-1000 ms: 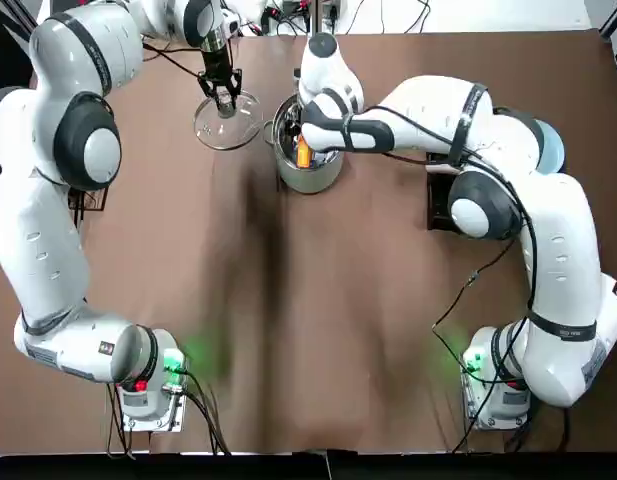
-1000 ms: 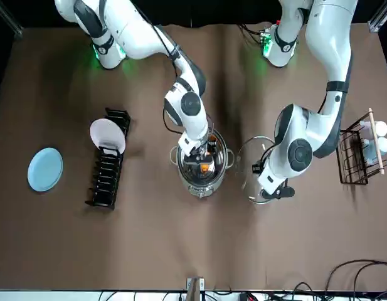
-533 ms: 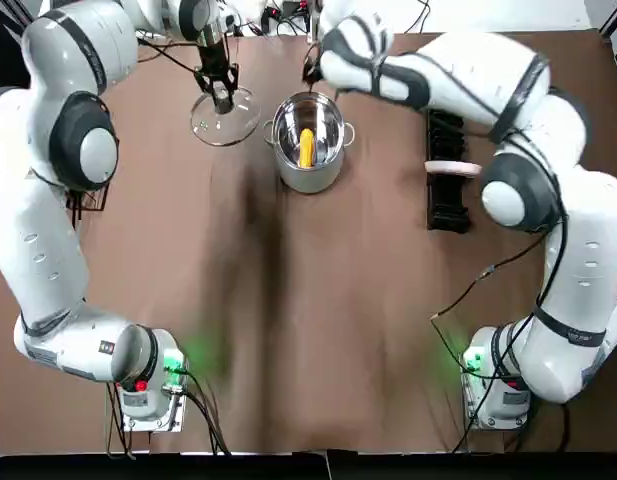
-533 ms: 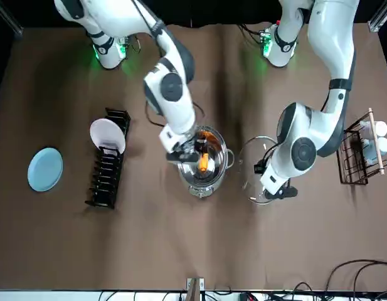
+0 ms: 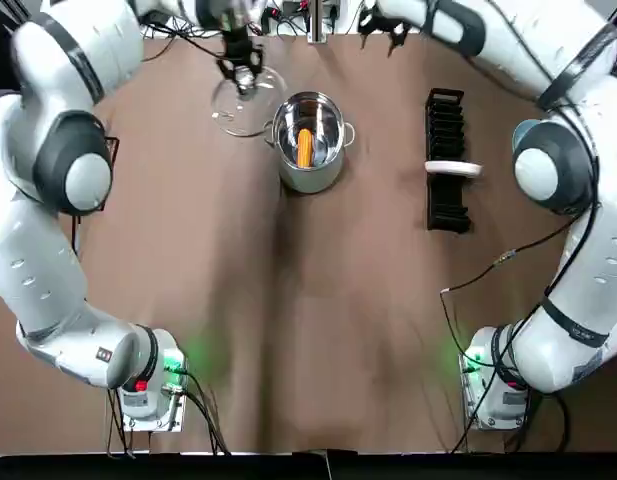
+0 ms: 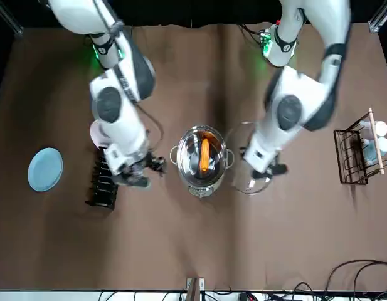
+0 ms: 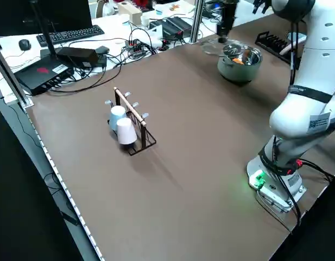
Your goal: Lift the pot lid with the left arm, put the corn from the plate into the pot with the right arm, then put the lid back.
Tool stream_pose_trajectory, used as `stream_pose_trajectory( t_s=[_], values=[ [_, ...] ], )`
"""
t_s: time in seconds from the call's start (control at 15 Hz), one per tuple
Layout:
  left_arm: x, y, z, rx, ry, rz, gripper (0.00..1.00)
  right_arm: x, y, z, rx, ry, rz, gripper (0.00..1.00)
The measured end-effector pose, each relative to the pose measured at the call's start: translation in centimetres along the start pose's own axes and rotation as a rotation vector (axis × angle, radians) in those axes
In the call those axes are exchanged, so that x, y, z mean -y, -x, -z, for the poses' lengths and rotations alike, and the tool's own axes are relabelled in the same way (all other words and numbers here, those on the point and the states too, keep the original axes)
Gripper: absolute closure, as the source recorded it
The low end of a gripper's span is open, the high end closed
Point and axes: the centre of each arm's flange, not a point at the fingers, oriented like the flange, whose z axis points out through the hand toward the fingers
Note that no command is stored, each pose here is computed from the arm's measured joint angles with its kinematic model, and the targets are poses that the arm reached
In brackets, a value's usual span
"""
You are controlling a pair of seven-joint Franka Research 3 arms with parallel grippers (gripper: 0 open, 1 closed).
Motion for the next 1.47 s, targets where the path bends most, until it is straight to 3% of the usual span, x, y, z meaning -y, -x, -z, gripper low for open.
stream_pose_trajectory(
  t_s=[0.2,0.47,0.53,0.67,0.87,1.2,1.47],
  values=[
    [-7.2,3.9,-0.3,-0.108,0.044,-0.014,0.49,-6.3,-2.4,3.4,0.051,0.055,0.013,0.14],
    [-12.8,6.8,-2.8,-0.227,0.061,-0.011,0.49,-15.5,-3.5,10.3,0.134,0.098,0.209,0.13],
    [-13.8,7.4,-3.6,-0.246,0.062,-0.015,0.49,-17.7,-3.4,12.2,0.153,0.101,0.261,0.13],
    [-15.6,8.6,-5.4,-0.273,0.063,-0.028,0.49,-21.4,-2.7,16.0,0.168,0.101,0.311,0.01],
    [-17.1,10.0,-7.2,-0.275,0.058,-0.032,0.49,-23.7,0.3,21.4,0.137,0.105,0.316,0.00],
    [-18.1,11.1,-8.1,-0.266,0.054,-0.040,0.49,-25.2,4.0,21.5,0.096,0.115,0.309,0.00],
    [-18.3,11.3,-8.1,-0.266,0.054,-0.043,0.49,-27.1,5.9,20.6,0.111,0.128,0.302,0.00]
  ],
)
